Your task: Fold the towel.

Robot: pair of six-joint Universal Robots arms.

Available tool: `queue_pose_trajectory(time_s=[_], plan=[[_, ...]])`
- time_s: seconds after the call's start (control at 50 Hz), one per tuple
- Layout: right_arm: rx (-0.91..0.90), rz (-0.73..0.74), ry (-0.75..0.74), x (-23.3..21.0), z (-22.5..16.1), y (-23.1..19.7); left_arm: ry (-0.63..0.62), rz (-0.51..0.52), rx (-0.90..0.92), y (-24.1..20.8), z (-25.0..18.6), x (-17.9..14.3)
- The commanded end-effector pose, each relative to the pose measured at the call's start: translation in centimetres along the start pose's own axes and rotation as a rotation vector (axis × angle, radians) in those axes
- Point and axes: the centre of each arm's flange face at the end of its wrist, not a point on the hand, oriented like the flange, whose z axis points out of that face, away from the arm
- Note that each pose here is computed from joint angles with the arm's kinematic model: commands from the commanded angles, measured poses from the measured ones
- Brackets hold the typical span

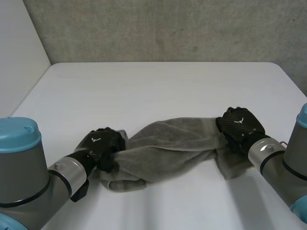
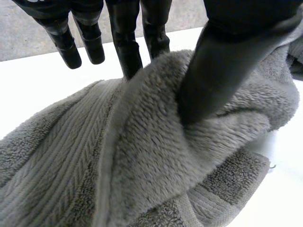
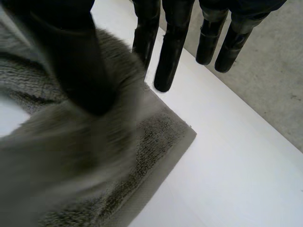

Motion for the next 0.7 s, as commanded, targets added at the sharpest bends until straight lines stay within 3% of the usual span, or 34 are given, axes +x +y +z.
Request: queue_pose_trajectory(time_s=[0.02,0.16,0.3,0.7], plan=[[0.03,0.005,-0.067,-0.4,0.0,-0.2,-0.05,-0.001,0.004,-0.2,-0.1,-0.6],[0.017,0.022,-0.041,1.3,0.1,-0.1,-0.069,0.011,-0.008,0.1,-0.1,-0.9],[0.012,0.019,-0.013,3.4,-0.1,0.0,-0.107,0.086,-0.049,1.0,0.1,-1.4],[-0.008,0.052,0.067,6.9,0.5,0.7,-0.119,0.091,-0.058,1.3,0.0,-1.5]])
